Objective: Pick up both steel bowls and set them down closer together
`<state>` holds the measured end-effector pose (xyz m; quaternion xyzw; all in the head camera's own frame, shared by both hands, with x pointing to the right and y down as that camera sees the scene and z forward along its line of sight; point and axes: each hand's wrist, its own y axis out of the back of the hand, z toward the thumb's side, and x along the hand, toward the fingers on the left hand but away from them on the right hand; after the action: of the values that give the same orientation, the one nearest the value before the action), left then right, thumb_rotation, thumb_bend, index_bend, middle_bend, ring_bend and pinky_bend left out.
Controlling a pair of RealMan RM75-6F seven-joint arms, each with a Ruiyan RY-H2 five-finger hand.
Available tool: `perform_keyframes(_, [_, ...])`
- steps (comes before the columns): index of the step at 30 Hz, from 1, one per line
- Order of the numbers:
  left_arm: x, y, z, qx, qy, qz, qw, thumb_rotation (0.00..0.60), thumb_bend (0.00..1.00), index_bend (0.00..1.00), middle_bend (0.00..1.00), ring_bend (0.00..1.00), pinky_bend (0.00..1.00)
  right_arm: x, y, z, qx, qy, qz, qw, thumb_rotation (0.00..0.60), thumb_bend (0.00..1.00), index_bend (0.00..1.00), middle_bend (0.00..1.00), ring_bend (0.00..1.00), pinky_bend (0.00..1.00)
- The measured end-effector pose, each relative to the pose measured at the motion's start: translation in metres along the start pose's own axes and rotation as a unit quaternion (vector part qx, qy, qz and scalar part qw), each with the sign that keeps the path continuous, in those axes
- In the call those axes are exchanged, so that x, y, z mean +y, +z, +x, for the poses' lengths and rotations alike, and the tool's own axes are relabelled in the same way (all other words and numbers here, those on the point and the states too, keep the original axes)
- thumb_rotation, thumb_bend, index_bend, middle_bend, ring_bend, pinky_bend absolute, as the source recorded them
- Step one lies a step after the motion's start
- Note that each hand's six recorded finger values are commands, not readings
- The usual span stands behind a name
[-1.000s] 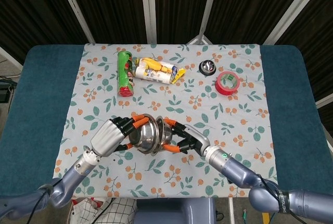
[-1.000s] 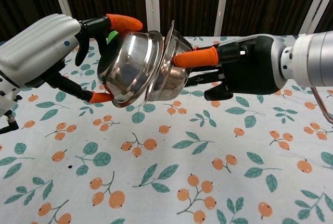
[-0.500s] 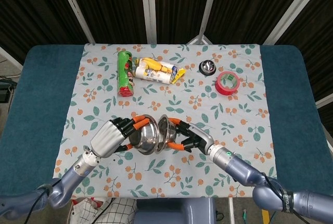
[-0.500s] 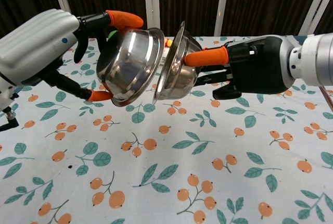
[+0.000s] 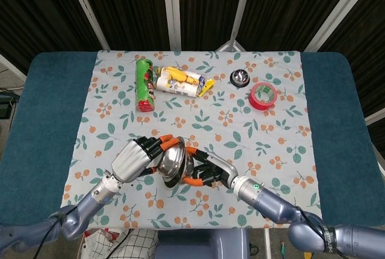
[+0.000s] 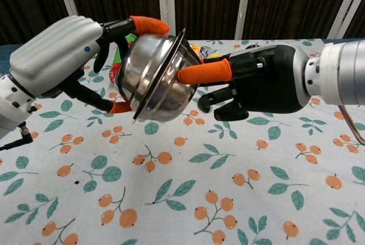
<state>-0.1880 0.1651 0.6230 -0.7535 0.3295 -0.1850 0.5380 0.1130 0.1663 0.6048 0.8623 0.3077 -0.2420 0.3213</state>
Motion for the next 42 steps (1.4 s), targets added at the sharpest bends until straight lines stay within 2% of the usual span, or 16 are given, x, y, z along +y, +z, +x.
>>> perform_keyframes(5, [0.005,0.001,-0.003,-0.005,0.006,0.001,1.0,0.6,0.3,0.42,0.59,0.46,0.67,0.005,0.0,0.001,0.0,-0.008,-0.002,1.0,0.6,0.33,0.71,0.72,0.72,0.87])
perform_keyframes(13, [0.01,-0.003,-0.006,-0.003,0.005,0.005,1.0,0.6,0.3,0.42,0.59,0.46,0.67,0.024,-0.003,0.003,-0.003,-0.031,-0.005,0.9995,0.6,0.33,0.71,0.72,0.72,0.87])
perform_keyframes(17, [0.012,-0.005,-0.009,-0.002,0.002,0.01,0.9999,0.6,0.3,0.42,0.59,0.46,0.67,0.038,-0.004,0.007,-0.002,-0.048,0.011,0.9988,0.6,0.33,0.71,0.72,0.72,0.87])
perform_keyframes(21, [0.015,-0.006,-0.011,-0.001,-0.003,0.013,0.9999,0.6,0.3,0.42,0.59,0.46,0.67,0.054,-0.005,0.011,0.006,-0.073,0.059,0.9956,0.6,0.33,0.71,0.72,0.72,0.87])
perform_keyframes(24, [0.016,-0.009,-0.014,0.004,-0.012,0.023,0.9997,0.6,0.3,0.42,0.59,0.46,0.67,0.068,-0.007,0.015,0.012,-0.101,0.111,0.9885,0.6,0.33,0.71,0.72,0.72,0.87])
perform_keyframes(27, [0.016,-0.013,-0.017,0.008,-0.028,0.041,0.9988,0.6,0.3,0.42,0.59,0.46,0.67,0.081,-0.011,0.018,0.012,-0.128,0.173,0.9766,0.6,0.33,0.71,0.72,0.72,0.87])
perform_keyframes(30, [0.015,-0.017,-0.021,0.014,-0.046,0.061,0.997,0.6,0.3,0.42,0.59,0.46,0.67,0.093,-0.015,0.022,0.007,-0.155,0.244,0.9572,0.6,0.33,0.71,0.72,0.72,0.87])
perform_keyframes(33, [0.014,-0.022,-0.025,0.023,-0.057,0.07,0.9957,0.6,0.3,0.42,0.59,0.46,0.67,0.104,-0.02,0.027,0.001,-0.182,0.323,0.9287,0.6,0.33,0.71,0.72,0.72,0.87])
perform_keyframes(36, [0.012,-0.028,-0.027,0.033,-0.068,0.077,0.9942,0.6,0.3,0.42,0.59,0.46,0.67,0.112,-0.027,0.032,-0.009,-0.204,0.405,0.8911,0.6,0.33,0.71,0.72,0.72,0.87])
perform_keyframes(38, [0.011,-0.032,-0.029,0.04,-0.073,0.083,0.993,0.6,0.3,0.42,0.59,0.46,0.67,0.116,-0.034,0.035,-0.02,-0.212,0.462,0.8606,0.6,0.33,0.71,0.72,0.72,0.87])
perform_keyframes(39, [0.011,-0.034,-0.031,0.044,-0.077,0.087,0.9923,0.6,0.3,0.42,0.59,0.46,0.67,0.118,-0.038,0.036,-0.026,-0.215,0.493,0.8423,0.6,0.33,0.71,0.72,0.72,0.87])
perform_keyframes(42, [0.01,-0.038,-0.035,0.051,-0.085,0.09,0.9909,0.6,0.3,0.42,0.59,0.46,0.67,0.119,-0.049,0.039,-0.039,-0.215,0.556,0.8018,0.6,0.33,0.71,0.72,0.72,0.87])
